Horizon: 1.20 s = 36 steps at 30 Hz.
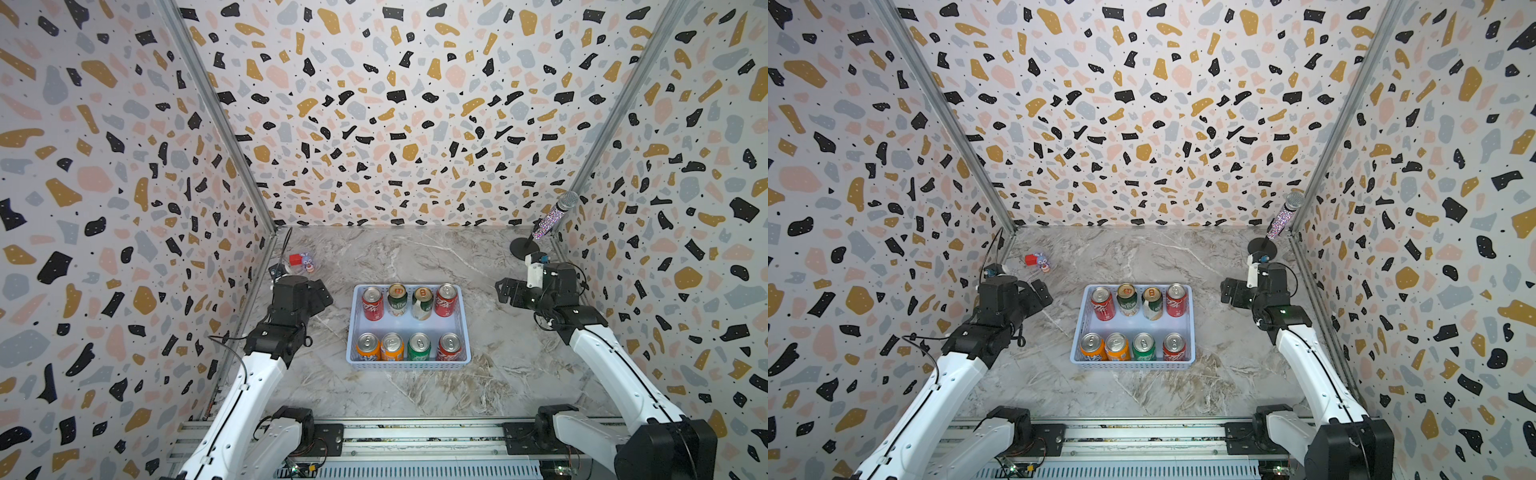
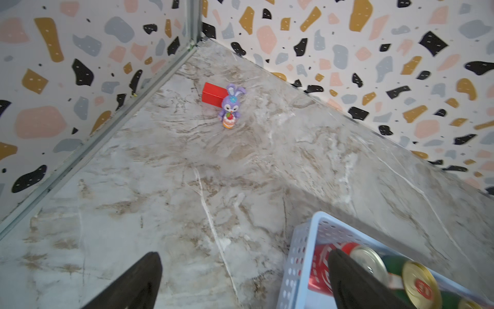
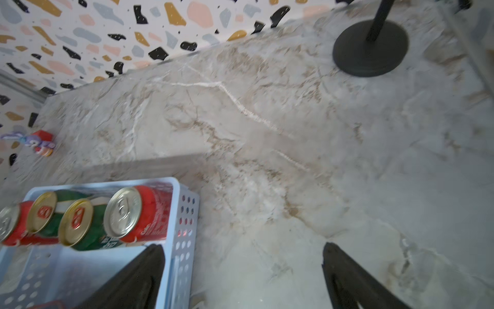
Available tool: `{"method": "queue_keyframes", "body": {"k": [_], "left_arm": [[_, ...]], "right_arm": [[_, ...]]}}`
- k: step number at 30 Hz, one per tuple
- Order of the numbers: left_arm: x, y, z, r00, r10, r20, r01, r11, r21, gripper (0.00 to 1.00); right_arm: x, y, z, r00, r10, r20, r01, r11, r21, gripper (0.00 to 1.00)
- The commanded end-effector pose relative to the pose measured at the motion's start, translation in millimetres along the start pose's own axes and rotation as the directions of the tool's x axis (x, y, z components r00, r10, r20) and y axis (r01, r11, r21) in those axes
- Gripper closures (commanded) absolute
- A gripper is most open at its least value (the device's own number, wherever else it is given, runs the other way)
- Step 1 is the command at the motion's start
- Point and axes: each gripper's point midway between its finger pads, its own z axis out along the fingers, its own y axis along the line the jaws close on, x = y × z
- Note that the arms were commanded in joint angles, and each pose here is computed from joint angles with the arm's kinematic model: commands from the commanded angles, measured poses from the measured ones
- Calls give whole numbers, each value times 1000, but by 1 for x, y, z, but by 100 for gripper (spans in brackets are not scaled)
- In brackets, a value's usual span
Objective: Take out the drinks from the basket
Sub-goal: Pick up the drink from the basket.
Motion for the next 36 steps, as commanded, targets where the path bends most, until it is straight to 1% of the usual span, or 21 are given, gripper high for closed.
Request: {"method": "queue_keyframes", "body": {"k": [1,2,4,7,9,12,14,17,20,22,25,27,36], "left_arm": [[18,-27,-16,989,66,-132,-44,986,161,0],[21,-34,-17,983,82,-164,-50,980,194,0],[36,-50,-18,957,131,-259,-56,958,281,0],[51,-61,-17,926,160,-343,-36,940,340,0],[53,-59,-18,926,150,-347,-26,941,337,0],[53,-51,-22,937,151,-314,-47,947,317,2],[54,-44,-24,943,150,-296,-59,954,294,4],[60,-39,-27,944,156,-292,-68,955,289,1],[70,-34,-25,938,139,-317,-50,960,274,0],[76,-31,-23,934,127,-335,-36,964,264,0],[89,-36,-23,916,150,-373,-30,951,309,0],[91,-39,-23,909,159,-385,-26,944,328,0],[95,-41,-22,900,167,-403,-22,940,340,0]], "right_arm": [[47,24,-14,976,-20,-216,9,999,-54,5],[52,31,-17,971,-45,-237,30,997,-68,6],[61,44,-23,955,-98,-281,73,992,-99,8],[70,55,-32,935,-158,-318,134,986,-98,10],[74,61,-36,925,-189,-330,165,981,-98,10],[79,72,-42,913,-209,-350,179,977,-118,11],[84,79,-43,908,-200,-369,161,978,-133,11],[89,95,-44,902,-194,-385,137,976,-171,12],[92,106,-41,896,-226,-383,168,969,-179,12],[98,109,-40,881,-250,-401,193,965,-176,12],[103,111,-36,862,-279,-423,238,960,-148,12],[108,117,-33,850,-304,-431,262,952,-157,11],[126,140,-17,795,-387,-466,347,922,-174,10]]}}
